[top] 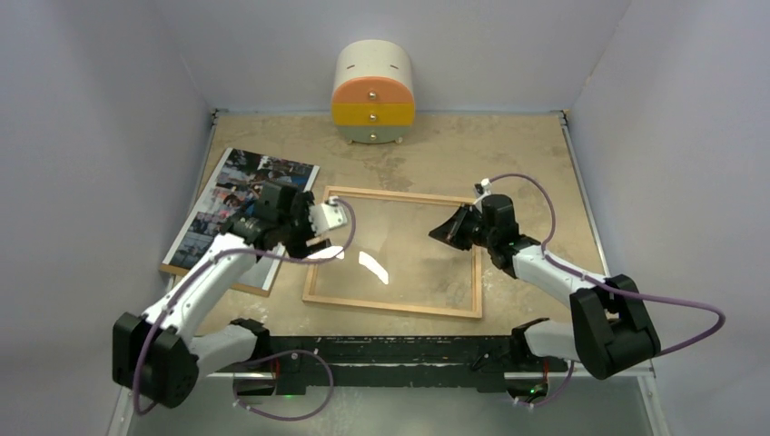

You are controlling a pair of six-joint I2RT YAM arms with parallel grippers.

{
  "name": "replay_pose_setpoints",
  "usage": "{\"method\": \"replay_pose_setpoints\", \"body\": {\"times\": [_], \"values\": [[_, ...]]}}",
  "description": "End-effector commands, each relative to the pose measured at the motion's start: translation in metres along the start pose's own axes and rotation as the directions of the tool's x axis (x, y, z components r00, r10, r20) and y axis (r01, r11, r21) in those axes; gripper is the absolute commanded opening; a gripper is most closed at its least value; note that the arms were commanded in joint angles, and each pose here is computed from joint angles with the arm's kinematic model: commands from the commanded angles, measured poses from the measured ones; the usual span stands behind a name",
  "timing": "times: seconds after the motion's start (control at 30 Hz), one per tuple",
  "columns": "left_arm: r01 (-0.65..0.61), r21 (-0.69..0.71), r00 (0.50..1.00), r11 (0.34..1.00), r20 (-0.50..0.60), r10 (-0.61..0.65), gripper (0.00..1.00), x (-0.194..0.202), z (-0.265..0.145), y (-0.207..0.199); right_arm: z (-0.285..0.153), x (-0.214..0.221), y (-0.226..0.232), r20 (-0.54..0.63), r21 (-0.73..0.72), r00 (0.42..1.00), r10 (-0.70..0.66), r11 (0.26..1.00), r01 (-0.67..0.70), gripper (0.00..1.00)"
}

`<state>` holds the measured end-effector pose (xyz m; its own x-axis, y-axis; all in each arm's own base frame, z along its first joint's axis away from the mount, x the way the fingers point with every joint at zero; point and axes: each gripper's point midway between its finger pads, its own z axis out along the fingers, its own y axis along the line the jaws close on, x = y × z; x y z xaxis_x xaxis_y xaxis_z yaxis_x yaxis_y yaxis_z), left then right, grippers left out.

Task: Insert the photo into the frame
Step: Place the photo frame item in the photo frame.

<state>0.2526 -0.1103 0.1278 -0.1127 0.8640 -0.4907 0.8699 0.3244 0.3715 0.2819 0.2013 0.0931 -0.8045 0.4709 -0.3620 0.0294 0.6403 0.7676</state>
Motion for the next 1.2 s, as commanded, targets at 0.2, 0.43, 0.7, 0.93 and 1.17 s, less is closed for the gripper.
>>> {"method": "replay_pose_setpoints", "body": {"times": [0.2, 0.43, 0.7, 0.93, 1.17], "values": [[0.277, -0.025, 0.961, 0.961, 0.002, -0.277, 0.81, 0.023, 0.046, 0.058, -0.007, -0.006, -0.007, 0.018, -0.027, 1.000, -0.023, 0.999, 0.024, 0.00], [0.307, 0.028, 0.950, 0.951, 0.039, -0.308, 0.82, 0.014, 0.057, 0.055, -0.013, -0.011, -0.014, 0.015, -0.029, 1.000, -0.012, 1.000, 0.012, 0.00], [0.302, -0.019, 0.953, 0.953, 0.003, -0.302, 0.81, 0.026, 0.065, 0.061, -0.015, -0.009, -0.022, -0.012, -0.030, 1.000, 0.011, 1.000, -0.011, 0.00], [0.323, -0.074, 0.945, 0.944, -0.036, -0.326, 0.80, 0.035, 0.072, 0.071, -0.022, -0.017, -0.022, 0.038, -0.042, 0.999, 0.011, 0.999, -0.009, 0.00], [0.323, -0.074, 0.945, 0.943, -0.031, -0.326, 0.80, 0.033, 0.071, 0.074, -0.020, -0.015, -0.026, 0.026, -0.039, 0.999, 0.031, 0.999, -0.030, 0.00]]}}
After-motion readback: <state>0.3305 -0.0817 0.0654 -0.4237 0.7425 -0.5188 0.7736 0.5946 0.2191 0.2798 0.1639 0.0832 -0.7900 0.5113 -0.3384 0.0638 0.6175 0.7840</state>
